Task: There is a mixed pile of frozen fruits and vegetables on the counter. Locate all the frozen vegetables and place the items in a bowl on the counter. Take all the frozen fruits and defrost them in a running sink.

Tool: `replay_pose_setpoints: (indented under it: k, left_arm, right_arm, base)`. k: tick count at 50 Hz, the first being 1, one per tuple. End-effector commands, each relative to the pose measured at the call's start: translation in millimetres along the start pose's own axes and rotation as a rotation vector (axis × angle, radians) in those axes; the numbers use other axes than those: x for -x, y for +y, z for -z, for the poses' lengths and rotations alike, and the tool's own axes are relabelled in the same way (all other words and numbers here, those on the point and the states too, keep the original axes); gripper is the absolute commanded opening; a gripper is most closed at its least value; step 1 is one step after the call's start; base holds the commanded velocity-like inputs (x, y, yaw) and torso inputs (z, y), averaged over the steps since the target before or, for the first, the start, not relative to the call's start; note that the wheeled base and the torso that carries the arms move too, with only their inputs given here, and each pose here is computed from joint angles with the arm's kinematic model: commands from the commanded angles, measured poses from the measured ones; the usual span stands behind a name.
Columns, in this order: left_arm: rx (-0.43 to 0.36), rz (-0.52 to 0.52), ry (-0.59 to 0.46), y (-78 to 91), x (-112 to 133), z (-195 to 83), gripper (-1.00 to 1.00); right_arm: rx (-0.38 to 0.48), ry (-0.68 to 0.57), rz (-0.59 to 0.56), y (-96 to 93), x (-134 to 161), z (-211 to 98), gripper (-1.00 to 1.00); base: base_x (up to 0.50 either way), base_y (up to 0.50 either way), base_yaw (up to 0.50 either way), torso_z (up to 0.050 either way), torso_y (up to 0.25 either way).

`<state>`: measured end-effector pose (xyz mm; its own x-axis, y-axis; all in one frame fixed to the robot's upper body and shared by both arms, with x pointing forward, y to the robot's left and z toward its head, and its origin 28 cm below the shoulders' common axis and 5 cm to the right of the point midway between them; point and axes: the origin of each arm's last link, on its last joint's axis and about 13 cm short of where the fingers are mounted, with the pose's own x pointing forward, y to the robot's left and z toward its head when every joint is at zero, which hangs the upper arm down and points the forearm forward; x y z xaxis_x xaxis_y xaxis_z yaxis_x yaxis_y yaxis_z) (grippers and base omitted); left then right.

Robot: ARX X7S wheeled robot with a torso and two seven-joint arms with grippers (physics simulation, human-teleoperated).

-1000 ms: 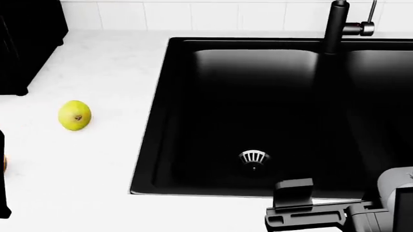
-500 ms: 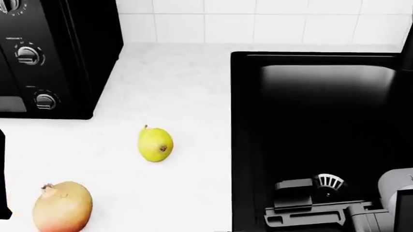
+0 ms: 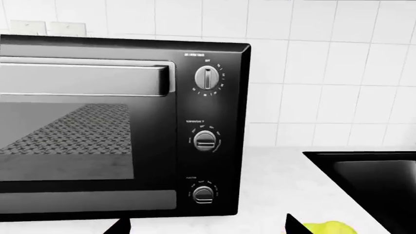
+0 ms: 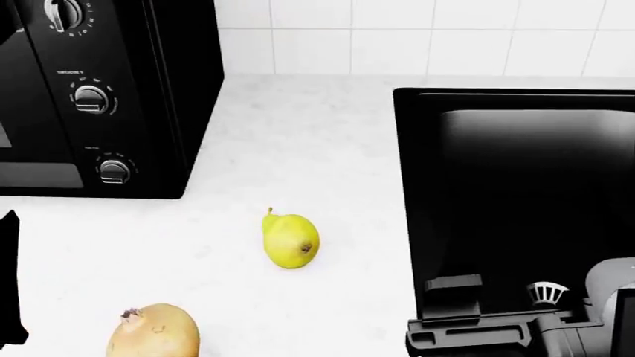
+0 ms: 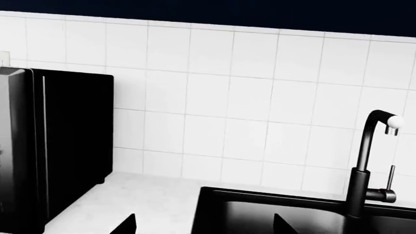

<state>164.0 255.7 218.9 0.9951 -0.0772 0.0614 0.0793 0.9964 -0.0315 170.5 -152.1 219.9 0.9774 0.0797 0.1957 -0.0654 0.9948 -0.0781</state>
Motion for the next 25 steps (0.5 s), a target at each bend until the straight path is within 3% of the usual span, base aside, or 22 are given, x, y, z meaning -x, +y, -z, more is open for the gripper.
replay_pose_setpoints:
  k: [1, 5, 6, 7, 8, 9, 20, 25]
  left_arm:
    - [-0.004, -0.003, 0.014, -0.1, 0, 1, 1.0]
    - [-0.004, -0.003, 0.014, -0.1, 0, 1, 1.0]
    - [-0.069, 0.092, -0.016, 7.0, -4, 6, 1.0]
    - [-0.006, 0.047, 0.014, 1.3, 0, 0, 1.0]
    - [-0.002, -0.015, 0.012, 1.6, -1, -4, 1.0]
    - [0.003, -0.02, 0.008, 2.8, 1, -6, 1.0]
    - [-0.011, -0.034, 0.017, 3.9, 1, -5, 1.0]
    - [-0.019, -0.034, 0.022, 4.6, 3, -7, 1.0]
  right_arm:
    - [-0.003, 0.005, -0.001, 0.0, 0, 0, 1.0]
    - [-0.003, 0.005, -0.001, 0.0, 0, 0, 1.0]
    - [0.048, 0.029, 0.001, 1.4, -10, 9, 1.0]
    - [0.01, 0.001, 0.053, -3.9, -8, 1, 1.0]
    - [-0.037, 0.01, 0.0, 1.3, -11, 0, 1.0]
    - [-0.008, 0.02, -0.022, 3.8, -16, 0, 1.0]
    - [-0.043, 0.067, -0.163, 17.4, -62, -11, 1.0]
    - [-0.013, 0.102, -0.223, 24.8, -86, -11, 1.0]
  base:
    - [0.0, 0.0, 0.0, 0.0, 0.0]
    - [0.0, 0.0, 0.0, 0.0, 0.0]
    - [0.0, 0.0, 0.0, 0.0, 0.0]
    - [0.0, 0.0, 0.0, 0.0, 0.0]
    - [0.0, 0.0, 0.0, 0.0, 0.0]
    - [0.0, 0.0, 0.0, 0.0, 0.0]
    - [0.0, 0.0, 0.0, 0.0, 0.0]
    - [0.0, 0.0, 0.0, 0.0, 0.0]
